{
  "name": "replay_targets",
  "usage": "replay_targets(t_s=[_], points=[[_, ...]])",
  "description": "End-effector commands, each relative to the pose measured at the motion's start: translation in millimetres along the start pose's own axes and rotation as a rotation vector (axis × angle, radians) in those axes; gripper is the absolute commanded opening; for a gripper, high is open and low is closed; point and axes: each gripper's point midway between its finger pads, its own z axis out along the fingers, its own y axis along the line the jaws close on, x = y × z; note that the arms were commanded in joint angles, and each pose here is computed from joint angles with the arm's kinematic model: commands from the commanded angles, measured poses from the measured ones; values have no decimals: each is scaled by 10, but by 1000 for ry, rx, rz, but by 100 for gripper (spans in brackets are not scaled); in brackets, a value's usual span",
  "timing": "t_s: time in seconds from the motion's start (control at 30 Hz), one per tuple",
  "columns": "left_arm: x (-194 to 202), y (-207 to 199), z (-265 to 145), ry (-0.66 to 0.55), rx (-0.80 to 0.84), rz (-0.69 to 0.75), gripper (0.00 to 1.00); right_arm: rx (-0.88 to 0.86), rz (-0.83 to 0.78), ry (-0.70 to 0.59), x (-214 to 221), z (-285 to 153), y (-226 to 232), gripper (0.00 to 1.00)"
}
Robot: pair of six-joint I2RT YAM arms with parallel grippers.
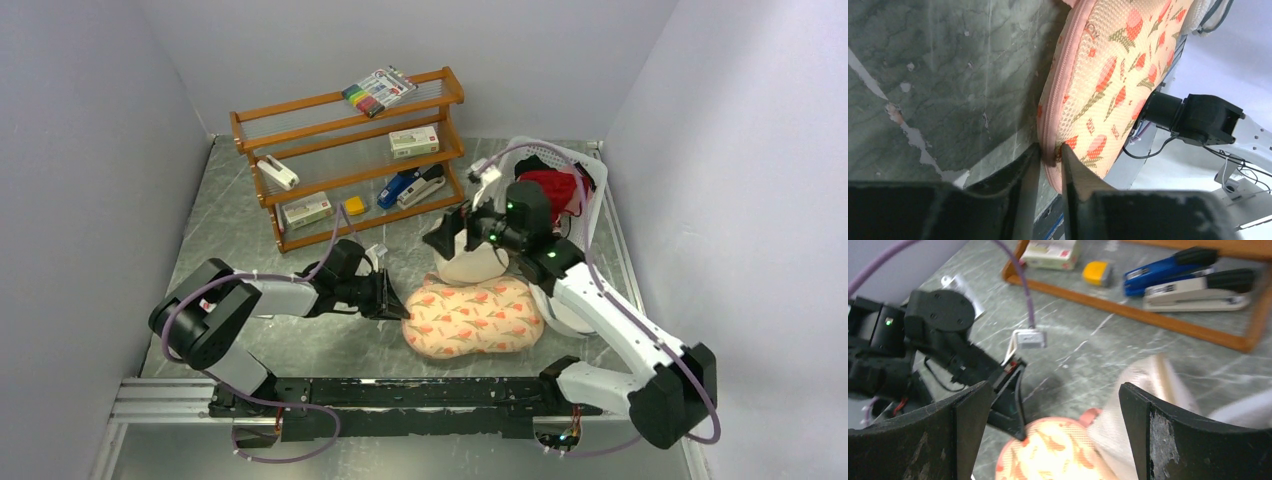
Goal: Unzip the laundry bag and remove the bra
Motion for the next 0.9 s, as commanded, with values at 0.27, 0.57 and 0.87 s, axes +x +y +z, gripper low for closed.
replay_targets(t_s=[0.27,0.57,0.87], points=[[-290,294,-367,-93,-383,98,7,-70,51,311,1004,520,313,100],[-582,647,-1007,-203,-782,71,7,70,112,393,1467,508,50,100],[-947,884,-1347,-287,-1007,33,7,345,39,571,1847,285,-451,100]])
